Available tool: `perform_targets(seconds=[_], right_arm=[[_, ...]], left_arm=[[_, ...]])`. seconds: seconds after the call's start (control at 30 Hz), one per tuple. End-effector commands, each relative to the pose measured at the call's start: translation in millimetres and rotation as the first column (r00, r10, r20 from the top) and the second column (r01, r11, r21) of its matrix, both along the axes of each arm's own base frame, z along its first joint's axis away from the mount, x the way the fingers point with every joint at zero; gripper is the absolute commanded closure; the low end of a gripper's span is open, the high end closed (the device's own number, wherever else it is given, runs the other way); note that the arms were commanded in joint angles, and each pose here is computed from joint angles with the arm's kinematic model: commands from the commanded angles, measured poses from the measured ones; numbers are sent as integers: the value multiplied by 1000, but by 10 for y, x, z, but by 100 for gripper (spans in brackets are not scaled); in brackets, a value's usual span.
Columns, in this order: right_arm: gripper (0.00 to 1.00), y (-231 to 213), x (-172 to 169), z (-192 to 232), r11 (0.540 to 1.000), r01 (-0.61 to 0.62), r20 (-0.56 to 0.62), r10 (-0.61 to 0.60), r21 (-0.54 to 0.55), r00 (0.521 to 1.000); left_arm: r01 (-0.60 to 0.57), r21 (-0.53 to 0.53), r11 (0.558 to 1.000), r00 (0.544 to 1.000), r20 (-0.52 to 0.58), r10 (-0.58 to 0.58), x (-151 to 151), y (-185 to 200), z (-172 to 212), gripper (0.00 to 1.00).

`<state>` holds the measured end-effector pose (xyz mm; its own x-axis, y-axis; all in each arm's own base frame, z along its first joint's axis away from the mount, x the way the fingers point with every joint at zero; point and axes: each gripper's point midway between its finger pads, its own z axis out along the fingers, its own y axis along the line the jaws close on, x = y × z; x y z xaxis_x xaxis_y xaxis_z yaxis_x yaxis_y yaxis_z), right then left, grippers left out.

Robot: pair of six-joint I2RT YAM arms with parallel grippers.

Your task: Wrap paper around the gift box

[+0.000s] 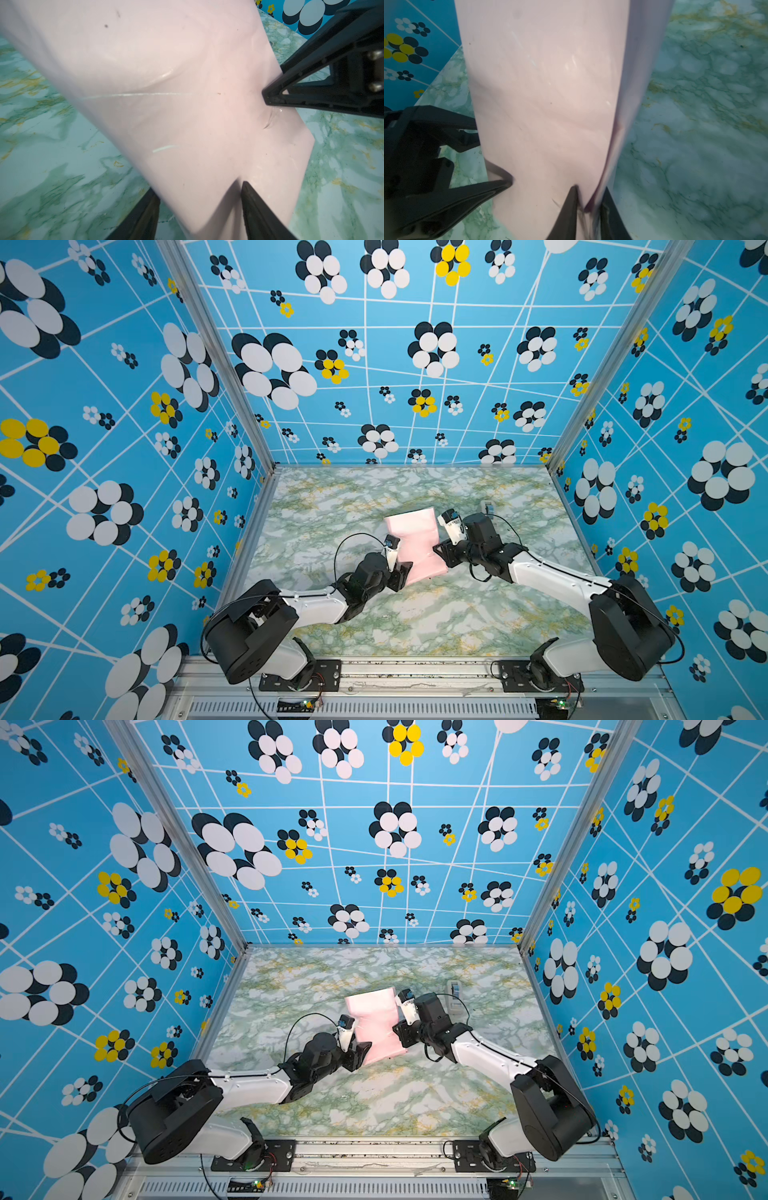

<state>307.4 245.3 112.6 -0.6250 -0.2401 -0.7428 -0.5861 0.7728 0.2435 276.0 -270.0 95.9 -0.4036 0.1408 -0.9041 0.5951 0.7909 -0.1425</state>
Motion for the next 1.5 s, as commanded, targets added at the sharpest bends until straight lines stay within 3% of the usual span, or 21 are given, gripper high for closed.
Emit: perform_targets(seconds=[0.0, 0.23, 0.4, 0.73, 0.83, 1.07, 1.17, 1.47], right_arm=[[80, 210, -143, 227, 993, -104, 161, 93, 60, 982], [79, 33, -476, 191, 991, -115, 238, 96, 65, 966], [75, -132, -677, 34, 993, -96, 215, 80, 63, 973], [31, -473, -777, 90, 994, 46, 221, -67, 101, 973], [25, -487, -791, 119, 993, 47, 231, -72, 111, 970], [25, -357, -769, -140, 999, 0, 152, -8, 53, 988], [26, -308, -785, -197, 998, -21, 124, 14, 56, 992], [22, -155, -730, 461, 974, -119, 183, 83, 195, 980]], left_arm=[[104, -28, 994, 978, 183, -98, -133, -252, 307, 38], [107, 64, 992, 965, 233, -119, -337, -248, 240, 36], [64, 83, 994, 975, 207, -80, -431, -76, 110, 29], [-13, 65, 998, 991, 130, 5, -555, 266, 40, 11], [22, 59, 998, 993, 115, -29, -595, 214, 61, 10], [9, 80, 997, 997, 72, -15, -533, 162, -109, 10], [22, 33, 999, 997, 71, -24, -523, 78, -44, 10], [84, -149, 985, 993, 99, -70, -552, -116, 686, 5]])
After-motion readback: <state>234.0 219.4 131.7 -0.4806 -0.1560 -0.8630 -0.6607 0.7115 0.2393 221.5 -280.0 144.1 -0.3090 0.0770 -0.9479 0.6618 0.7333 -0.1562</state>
